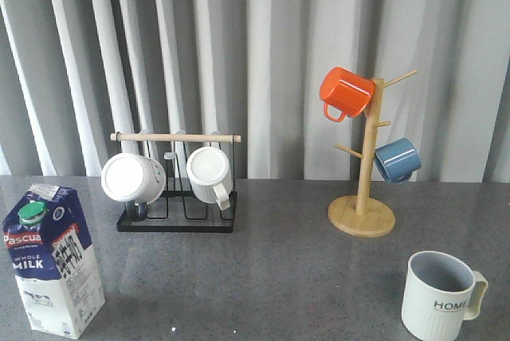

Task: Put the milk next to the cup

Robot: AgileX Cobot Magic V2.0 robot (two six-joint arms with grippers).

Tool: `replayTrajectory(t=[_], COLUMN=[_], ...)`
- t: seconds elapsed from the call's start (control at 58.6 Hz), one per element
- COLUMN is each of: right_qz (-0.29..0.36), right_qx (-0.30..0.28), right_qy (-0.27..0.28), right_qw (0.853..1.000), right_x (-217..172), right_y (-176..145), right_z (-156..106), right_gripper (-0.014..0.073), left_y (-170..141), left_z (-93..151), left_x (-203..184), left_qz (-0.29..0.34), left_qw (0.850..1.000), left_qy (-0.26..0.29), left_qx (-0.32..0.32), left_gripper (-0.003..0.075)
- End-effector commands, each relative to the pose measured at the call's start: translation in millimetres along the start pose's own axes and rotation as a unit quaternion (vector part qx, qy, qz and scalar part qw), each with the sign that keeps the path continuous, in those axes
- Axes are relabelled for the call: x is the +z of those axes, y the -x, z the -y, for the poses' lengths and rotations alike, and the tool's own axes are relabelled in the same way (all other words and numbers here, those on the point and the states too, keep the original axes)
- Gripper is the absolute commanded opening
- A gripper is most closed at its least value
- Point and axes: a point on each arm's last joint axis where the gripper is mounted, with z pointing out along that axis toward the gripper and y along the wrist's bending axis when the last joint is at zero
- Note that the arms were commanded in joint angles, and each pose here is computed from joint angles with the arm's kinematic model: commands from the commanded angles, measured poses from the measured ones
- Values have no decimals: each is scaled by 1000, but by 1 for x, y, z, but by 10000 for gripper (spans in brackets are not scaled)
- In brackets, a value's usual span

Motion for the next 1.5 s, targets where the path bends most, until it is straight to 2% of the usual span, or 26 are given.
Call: replayTrajectory(t=[0.0, 0.102, 0.239, 0.512, 0.7, 0.939, 1.092, 1.365, 1.485], right_qz=[53, 41, -4, -62, -103, -138, -149, -205, -234], right_qx=[22, 14, -30, -98, -125, -160, -154, -164, -157], right_qy=[-4, -4, 1, 11, 7, -3, -18, -20, -17], right_qw=[998, 999, 1000, 993, 987, 978, 977, 965, 959], right_x=[3, 6, 16, 56, 73, 71, 74, 99, 117], right_y=[18, 19, 37, 81, 80, 74, 71, 51, 30], right_z=[0, 0, -3, -7, -5, -2, 1, 5, 6], right_gripper=[597, 569, 561, 561, 561, 559, 559, 559, 559], left_y=[19, 21, 30, 49, 41, 40, 40, 40, 40], left_z=[7, 8, 10, 16, 14, 13, 13, 13, 13], left_x=[-3, 5, 31, 101, 122, 123, 123, 123, 123], left_qz=[41, 15, -46, -121, -149, -153, -153, -153, -153], left_qw=[997, 998, 997, 991, 987, 986, 986, 986, 986], left_qy=[-20, -7, 24, 47, 54, 56, 56, 56, 56], left_qx=[-56, -67, -61, 29, 40, 40, 40, 40, 40], left_gripper=[435, 437, 437, 437, 436, 436, 436, 436, 436])
